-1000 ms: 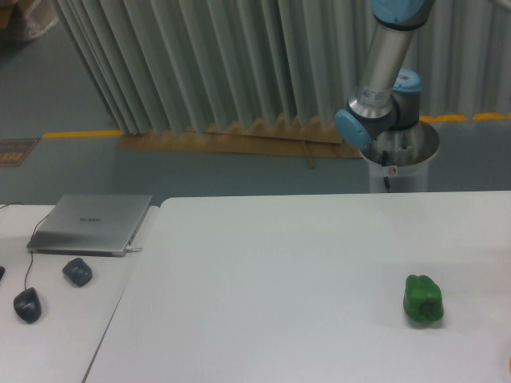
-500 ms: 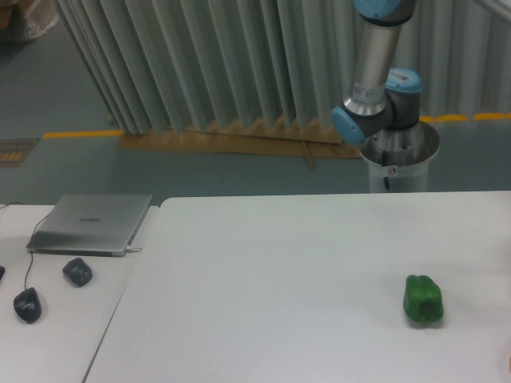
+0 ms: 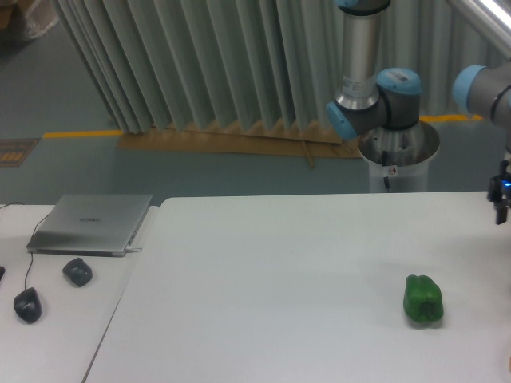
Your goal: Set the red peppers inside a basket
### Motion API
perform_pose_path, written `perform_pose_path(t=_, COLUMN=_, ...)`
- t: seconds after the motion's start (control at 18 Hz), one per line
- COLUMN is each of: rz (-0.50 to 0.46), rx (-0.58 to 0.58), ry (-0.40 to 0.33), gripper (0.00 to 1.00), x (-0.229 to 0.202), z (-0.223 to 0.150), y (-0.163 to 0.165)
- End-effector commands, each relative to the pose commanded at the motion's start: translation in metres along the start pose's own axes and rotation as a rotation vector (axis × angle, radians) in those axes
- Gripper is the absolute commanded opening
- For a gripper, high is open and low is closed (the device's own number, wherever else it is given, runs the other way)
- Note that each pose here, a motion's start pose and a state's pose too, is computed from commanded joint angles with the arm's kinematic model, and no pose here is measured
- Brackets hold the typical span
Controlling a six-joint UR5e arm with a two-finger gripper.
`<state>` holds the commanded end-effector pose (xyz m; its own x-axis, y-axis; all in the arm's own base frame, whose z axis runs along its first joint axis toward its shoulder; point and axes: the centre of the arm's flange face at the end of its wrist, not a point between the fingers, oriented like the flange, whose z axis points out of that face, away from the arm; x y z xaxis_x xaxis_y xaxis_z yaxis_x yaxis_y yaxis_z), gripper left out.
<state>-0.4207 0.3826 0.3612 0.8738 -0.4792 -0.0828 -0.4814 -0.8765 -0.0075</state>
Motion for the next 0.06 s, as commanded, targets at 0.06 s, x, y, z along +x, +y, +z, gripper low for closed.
perform_pose_path(t=0.06, rz=-0.005, rx=0.0, ry=0.002, gripper=1.0, x=0.0006, z=0.0007, y=-0.0009)
